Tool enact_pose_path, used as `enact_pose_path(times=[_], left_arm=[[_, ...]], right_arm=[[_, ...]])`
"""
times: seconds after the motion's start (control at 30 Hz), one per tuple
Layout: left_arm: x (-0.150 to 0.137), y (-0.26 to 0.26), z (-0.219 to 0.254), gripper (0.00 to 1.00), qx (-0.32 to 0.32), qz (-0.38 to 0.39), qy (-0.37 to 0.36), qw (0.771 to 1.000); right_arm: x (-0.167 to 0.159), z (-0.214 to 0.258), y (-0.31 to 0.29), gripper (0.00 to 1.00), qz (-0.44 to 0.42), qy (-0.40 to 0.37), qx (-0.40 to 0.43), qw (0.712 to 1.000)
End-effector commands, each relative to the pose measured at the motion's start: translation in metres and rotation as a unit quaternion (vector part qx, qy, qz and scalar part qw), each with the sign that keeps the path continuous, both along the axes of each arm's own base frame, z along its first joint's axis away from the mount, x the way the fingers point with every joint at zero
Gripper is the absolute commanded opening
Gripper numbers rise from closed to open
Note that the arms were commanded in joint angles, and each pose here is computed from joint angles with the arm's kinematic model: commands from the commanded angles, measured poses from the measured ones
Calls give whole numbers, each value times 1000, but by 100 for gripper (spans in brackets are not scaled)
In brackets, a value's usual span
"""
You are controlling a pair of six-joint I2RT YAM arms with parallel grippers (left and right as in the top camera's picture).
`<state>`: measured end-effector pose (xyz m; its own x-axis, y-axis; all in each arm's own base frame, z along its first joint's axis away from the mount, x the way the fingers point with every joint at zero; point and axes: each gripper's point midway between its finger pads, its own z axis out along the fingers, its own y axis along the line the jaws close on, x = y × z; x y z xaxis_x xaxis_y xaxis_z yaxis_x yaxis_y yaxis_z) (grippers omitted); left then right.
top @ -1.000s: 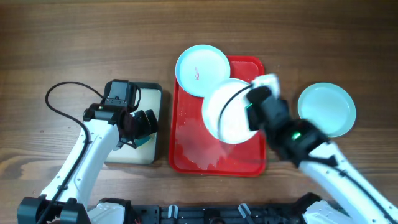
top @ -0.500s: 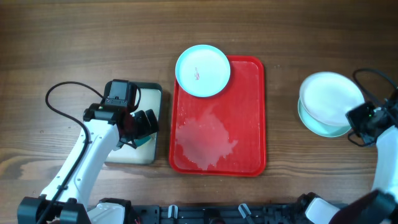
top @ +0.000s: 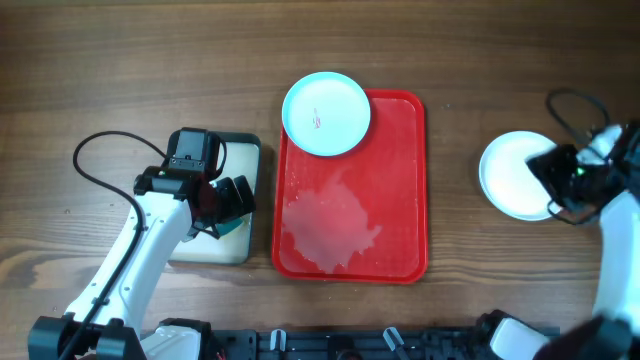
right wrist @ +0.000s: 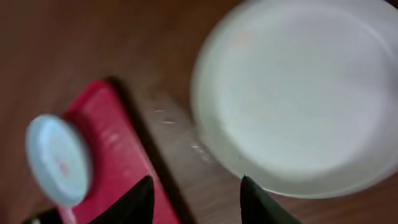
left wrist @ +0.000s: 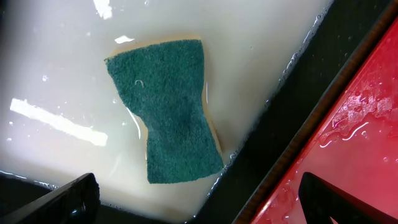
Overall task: Clean dirty plates on tray and stack at the side
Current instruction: 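Carry the white plate right and stack it on the pale-blue plate, then drag the remaining pale-blue plate to the tray center with the right gripper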
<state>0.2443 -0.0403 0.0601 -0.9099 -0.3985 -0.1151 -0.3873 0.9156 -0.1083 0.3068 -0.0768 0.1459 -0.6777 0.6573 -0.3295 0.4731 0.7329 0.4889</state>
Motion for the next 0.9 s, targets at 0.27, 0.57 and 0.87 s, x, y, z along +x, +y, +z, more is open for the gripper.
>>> enact_pose_path(times=[0.27,0.57,0.87], left_arm=[[1,-1,3,100,-6,-1,-5,1000],[1,-1,3,100,-6,-1,-5,1000],[1,-1,3,100,-6,-1,-5,1000]], right_arm=[[71,-19,216,45,350,-62,-81,931],[163,-108,246,41,395,-51,-103,911],[146,-132,284,15,397,-22,-77,914]])
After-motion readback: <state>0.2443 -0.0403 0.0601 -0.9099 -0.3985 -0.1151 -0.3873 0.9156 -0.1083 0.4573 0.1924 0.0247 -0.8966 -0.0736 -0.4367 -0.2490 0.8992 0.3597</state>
